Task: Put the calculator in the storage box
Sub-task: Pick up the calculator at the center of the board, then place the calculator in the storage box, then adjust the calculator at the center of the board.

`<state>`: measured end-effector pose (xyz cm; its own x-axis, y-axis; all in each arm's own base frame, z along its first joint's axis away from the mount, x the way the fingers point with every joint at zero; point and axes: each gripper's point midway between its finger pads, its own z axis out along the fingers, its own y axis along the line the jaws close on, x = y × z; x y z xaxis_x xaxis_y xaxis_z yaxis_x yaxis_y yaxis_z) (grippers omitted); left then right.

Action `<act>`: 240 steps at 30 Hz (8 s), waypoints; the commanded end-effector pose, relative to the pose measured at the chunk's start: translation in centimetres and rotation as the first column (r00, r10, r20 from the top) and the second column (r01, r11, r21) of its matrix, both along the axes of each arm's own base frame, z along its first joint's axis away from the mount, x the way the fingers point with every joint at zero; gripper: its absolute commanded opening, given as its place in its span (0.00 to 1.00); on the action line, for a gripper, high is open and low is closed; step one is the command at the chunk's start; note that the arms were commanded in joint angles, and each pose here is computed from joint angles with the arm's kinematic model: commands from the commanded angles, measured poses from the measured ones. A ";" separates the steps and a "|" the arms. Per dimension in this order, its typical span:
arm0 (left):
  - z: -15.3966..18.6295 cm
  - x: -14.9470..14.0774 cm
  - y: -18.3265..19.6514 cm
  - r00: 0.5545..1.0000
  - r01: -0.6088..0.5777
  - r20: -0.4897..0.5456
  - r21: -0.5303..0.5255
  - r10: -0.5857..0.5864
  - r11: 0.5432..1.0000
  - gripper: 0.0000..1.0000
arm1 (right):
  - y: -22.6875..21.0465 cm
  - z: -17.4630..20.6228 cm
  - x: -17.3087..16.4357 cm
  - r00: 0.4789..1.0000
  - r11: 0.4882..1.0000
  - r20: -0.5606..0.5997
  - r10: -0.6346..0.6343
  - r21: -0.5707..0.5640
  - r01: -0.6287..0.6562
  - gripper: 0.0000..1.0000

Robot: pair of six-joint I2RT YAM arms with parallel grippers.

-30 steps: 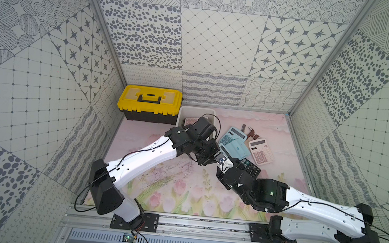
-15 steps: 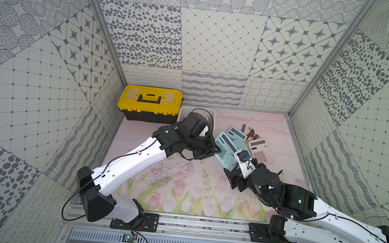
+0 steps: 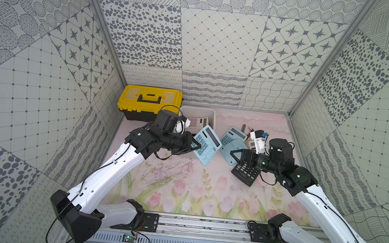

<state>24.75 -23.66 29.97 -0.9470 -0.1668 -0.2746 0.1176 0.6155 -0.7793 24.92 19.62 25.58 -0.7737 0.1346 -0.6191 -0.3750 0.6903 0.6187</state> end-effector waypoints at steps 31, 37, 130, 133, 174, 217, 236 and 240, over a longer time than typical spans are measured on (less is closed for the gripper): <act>0.1 -2.9 -0.5 0.930 0.256 -0.143 -0.411 -0.339 0.875 0.00 | 5.3 2.0 4.3 0.928 0.880 -0.104 0.357 0.371 -0.297 0.61; -0.1 -2.7 -0.7 0.928 0.253 -0.152 -0.414 -0.341 0.874 0.00 | 6.4 1.8 4.1 0.916 0.874 -0.108 0.386 0.362 -0.325 0.54; -4.8 0.5 11.1 0.935 -0.355 0.070 0.168 0.348 0.920 1.00 | 12.8 -2.0 13.3 0.943 0.957 -0.172 -0.285 0.001 0.289 0.00; -4.9 0.5 11.1 0.935 -0.355 0.069 0.171 0.348 0.919 1.00 | 13.8 -3.1 13.6 0.939 0.956 -0.182 -0.293 -0.022 0.294 0.00; -4.1 0.3 8.8 0.955 -0.294 0.068 0.095 0.289 0.951 1.00 | 14.2 -5.1 13.3 0.911 0.922 -0.162 -0.379 -0.148 0.357 0.59; -15.2 -3.1 -14.5 0.992 0.106 -0.087 0.203 -0.090 0.973 1.00 | -14.9 -17.0 13.1 0.841 0.901 -0.377 -0.387 0.037 0.431 0.87; -17.5 -3.3 -13.7 0.991 0.109 -0.104 0.274 -0.084 0.956 1.00 | -11.5 -21.8 6.4 0.794 0.923 -0.522 -0.310 0.036 0.384 0.84; -17.3 -3.3 -13.5 0.991 0.111 -0.097 0.282 -0.087 0.953 1.00 | -11.5 -21.1 5.7 0.795 0.927 -0.525 -0.304 0.031 0.374 0.84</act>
